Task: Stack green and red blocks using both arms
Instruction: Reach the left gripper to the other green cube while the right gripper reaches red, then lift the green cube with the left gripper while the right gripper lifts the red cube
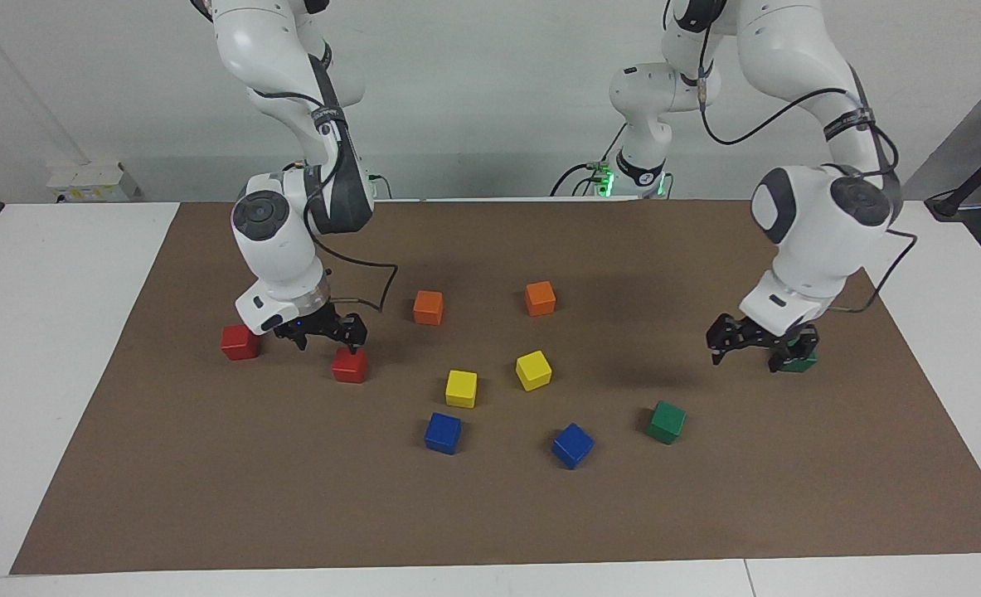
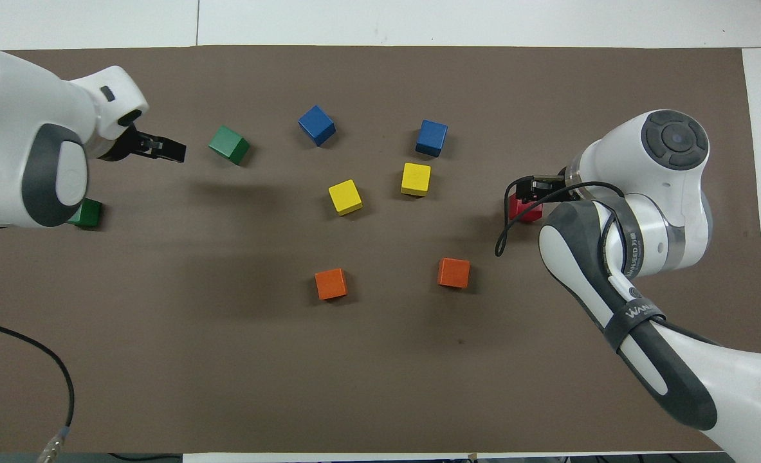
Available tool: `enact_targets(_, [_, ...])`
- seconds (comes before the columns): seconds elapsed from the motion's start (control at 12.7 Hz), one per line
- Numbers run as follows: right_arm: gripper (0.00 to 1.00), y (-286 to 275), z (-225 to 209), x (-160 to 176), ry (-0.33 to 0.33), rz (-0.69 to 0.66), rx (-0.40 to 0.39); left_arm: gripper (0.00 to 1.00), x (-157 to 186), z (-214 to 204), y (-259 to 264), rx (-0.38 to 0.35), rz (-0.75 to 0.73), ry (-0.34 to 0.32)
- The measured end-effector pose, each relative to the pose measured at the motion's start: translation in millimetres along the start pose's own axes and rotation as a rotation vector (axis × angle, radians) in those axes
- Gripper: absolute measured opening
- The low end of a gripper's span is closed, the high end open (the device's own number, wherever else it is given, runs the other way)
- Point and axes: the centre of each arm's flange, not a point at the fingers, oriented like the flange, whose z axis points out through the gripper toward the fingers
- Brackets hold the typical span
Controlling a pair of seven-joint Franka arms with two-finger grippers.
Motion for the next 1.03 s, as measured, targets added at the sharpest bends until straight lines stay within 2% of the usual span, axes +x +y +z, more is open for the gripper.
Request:
enact_targets(0.16, [1.0, 2, 7, -3, 0.0, 0.007, 0.0, 1.0, 28, 25, 29, -0.019, 0.043, -0.003])
enact_targets(0.39, [1.0, -1, 18, -8, 0.016, 0.025, 0.005, 1.0, 49, 49, 40, -0.043, 0.059, -0.002])
enact_targets(0.71, [1.0, -16, 23, -12, 0.033, 0.028, 0.012, 1.0, 55, 78, 58, -0.059, 0.084, -0.005])
enact_targets(0.95, [0.99, -16, 37, -10, 0.03, 0.028, 0.009, 1.0, 54, 97, 58, -0.029, 0.13, -0.02])
enact_targets(1.03, [0.91, -16, 42, -9, 0.037, 0.028, 0.011, 1.0, 56, 100, 57, -0.022, 0.139, -0.007])
